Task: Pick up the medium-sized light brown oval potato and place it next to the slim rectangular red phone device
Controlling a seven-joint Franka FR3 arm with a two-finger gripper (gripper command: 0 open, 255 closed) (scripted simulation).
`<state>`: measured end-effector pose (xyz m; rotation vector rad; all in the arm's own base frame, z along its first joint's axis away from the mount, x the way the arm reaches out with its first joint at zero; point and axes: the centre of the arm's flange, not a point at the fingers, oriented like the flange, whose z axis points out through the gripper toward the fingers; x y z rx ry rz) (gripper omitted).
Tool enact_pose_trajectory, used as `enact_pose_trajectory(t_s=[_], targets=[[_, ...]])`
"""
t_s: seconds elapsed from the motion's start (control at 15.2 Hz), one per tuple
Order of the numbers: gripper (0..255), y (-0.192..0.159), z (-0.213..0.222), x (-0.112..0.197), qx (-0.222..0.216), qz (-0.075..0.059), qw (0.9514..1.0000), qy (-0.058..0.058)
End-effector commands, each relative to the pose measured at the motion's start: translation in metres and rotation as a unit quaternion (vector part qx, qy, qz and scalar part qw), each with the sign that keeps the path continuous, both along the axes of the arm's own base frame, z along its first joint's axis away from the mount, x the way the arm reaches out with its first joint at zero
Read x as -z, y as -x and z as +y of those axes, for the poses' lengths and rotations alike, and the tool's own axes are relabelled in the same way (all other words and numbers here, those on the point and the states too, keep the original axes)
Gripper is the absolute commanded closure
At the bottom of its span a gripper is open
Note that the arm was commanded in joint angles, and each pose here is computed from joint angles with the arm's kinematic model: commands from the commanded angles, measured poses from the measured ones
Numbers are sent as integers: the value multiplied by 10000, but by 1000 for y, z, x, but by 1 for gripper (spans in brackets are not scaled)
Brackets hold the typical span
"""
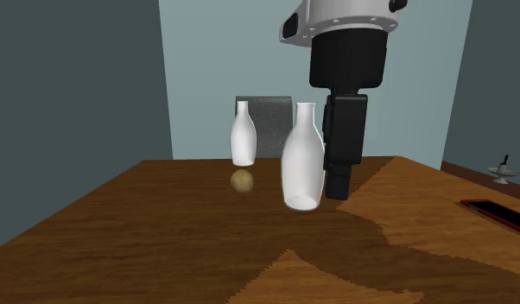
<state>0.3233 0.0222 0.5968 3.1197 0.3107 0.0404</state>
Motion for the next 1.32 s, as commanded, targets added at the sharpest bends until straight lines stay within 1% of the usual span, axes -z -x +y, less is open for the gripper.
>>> enact_pose_trajectory(t_s=[0.0, 0.13, 0.26, 0.4, 0.59, 0.73, 0.92, 1.06, 1.25], targets=[[0, 0, 0, 0, 0, 0, 10000, 0], [0, -25, -6, 7, 346, -1, 9994, 9], [0, -49, -13, 13, 691, -2, 9976, 17], [0, -73, -22, 20, 1036, -3, 9946, 26], [0, -107, -39, 30, 1551, -5, 9879, 39], [0, -129, -52, 36, 1891, -6, 9819, 48], [0, -160, -74, 46, 2398, -8, 9708, 60], [0, -179, -91, 53, 2733, -9, 9619, 69], [0, -206, -118, 62, 3228, -11, 9464, 81]])
